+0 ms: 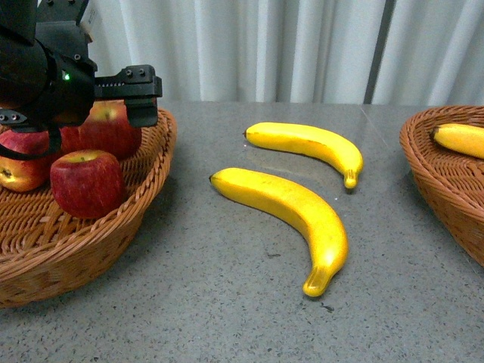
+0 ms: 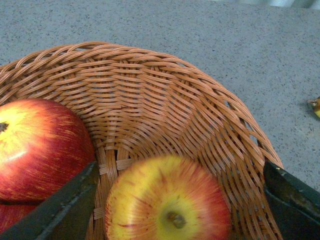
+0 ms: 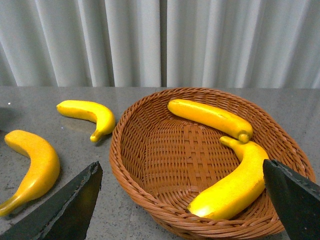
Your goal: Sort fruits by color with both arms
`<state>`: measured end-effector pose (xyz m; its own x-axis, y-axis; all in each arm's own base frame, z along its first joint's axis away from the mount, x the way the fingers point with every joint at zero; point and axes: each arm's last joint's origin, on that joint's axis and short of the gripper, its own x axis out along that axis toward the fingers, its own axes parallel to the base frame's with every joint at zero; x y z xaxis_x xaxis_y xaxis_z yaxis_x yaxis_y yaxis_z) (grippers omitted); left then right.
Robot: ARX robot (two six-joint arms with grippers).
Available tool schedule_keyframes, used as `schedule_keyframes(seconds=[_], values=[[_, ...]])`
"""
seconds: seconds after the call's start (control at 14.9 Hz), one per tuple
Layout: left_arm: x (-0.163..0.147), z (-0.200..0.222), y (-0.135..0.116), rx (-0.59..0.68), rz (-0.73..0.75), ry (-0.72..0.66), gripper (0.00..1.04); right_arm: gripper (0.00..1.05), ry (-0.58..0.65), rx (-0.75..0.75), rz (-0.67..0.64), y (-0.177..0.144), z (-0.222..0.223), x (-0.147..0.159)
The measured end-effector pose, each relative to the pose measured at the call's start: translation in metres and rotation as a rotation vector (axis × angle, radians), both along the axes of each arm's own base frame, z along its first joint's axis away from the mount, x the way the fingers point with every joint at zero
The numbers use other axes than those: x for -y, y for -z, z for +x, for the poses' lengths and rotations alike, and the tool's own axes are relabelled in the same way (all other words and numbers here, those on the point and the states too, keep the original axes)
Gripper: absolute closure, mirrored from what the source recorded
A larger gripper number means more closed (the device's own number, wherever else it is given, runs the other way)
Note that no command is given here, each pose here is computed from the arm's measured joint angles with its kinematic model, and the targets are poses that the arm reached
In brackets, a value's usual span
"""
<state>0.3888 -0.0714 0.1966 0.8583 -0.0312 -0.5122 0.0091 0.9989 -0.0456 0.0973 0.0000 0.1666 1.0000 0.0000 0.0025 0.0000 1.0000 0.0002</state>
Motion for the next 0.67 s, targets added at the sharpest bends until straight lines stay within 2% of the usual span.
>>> schedule_keyframes(seconds=[0.07,0.2,0.33,0.47,0.6,0.67], values=[[0.001,-0.002,-0.002,0.011,-0.003,0.007,0.05,0.07,0.0,0.0,0.0,0.0,0.0,0.0],[0.005,-0.016,-0.016,0.101,-0.017,0.038,0.07,0.07,0.0,0.0,0.0,0.0,0.0,0.0],[0.012,-0.057,-0.057,0.299,-0.02,0.125,0.07,0.07,0.0,0.0,0.0,0.0,0.0,0.0],[0.009,-0.106,-0.084,0.453,0.012,0.157,0.07,0.07,0.0,0.0,0.0,0.0,0.0,0.0],[-0.006,-0.161,-0.078,0.503,0.064,0.132,0.08,0.07,0.0,0.0,0.0,0.0,0.0,0.0],[-0.016,-0.188,-0.066,0.537,0.06,0.022,0.21,0.07,0.0,0.0,0.0,0.0,0.0,0.0]])
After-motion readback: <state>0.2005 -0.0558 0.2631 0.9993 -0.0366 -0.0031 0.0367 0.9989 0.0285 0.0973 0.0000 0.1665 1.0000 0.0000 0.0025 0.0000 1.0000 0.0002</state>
